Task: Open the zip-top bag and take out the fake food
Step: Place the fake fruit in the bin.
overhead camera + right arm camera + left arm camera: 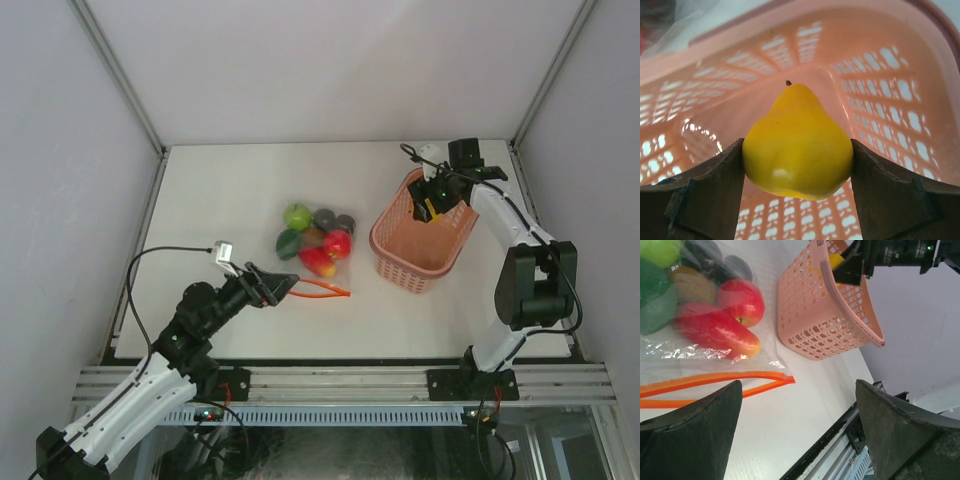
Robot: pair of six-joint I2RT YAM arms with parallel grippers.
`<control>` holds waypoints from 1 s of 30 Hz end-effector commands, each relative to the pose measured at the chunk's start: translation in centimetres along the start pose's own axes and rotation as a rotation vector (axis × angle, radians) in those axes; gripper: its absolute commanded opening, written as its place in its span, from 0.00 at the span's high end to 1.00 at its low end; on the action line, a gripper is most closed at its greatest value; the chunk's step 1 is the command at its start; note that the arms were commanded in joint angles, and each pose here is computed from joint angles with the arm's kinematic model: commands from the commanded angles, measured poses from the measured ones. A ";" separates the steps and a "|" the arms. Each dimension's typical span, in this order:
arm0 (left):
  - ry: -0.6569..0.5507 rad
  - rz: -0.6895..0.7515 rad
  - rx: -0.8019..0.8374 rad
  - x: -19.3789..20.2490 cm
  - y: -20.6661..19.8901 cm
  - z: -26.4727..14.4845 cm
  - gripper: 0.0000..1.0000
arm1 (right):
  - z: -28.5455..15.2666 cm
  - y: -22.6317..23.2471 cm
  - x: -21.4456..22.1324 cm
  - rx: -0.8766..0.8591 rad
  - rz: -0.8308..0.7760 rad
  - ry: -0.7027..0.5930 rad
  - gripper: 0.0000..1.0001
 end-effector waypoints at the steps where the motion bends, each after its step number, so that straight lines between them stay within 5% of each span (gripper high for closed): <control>1: -0.005 -0.046 0.053 0.5 -0.2 -0.3 0.04 | 1.1 -2.4 -2.5 0.182 0.083 -0.066 0.85; 6: -0.014 -0.063 0.077 0.7 -0.1 -0.6 0.06 | 2.0 -2.7 -2.8 0.208 0.151 -0.103 0.82; 13: 0.045 -0.062 0.079 1.7 0.0 -0.1 0.11 | 1.9 -3.0 -2.9 0.222 0.186 -0.133 0.48; 18: 0.090 -0.043 0.053 2.6 0.8 0.1 0.26 | -0.1 -3.1 -3.4 0.211 0.184 -0.178 0.26; 23: 0.099 -0.050 0.017 3.2 2.1 0.3 0.44 | -1.6 -3.0 -4.0 0.212 0.162 -0.212 0.20; 30: 0.107 -0.036 0.010 3.3 2.3 0.7 0.46 | -1.1 -2.6 -3.2 0.157 0.147 -0.182 0.05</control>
Point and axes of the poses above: each gripper's point midway between its finger pads, its own z axis out along the fingers, its own y axis along the line the jaws close on, x = y × z, the point moved 2 cm from there along -z, back along the fingers, and after that the axes turned 7 degrees about -z, right-handed, at the moved point
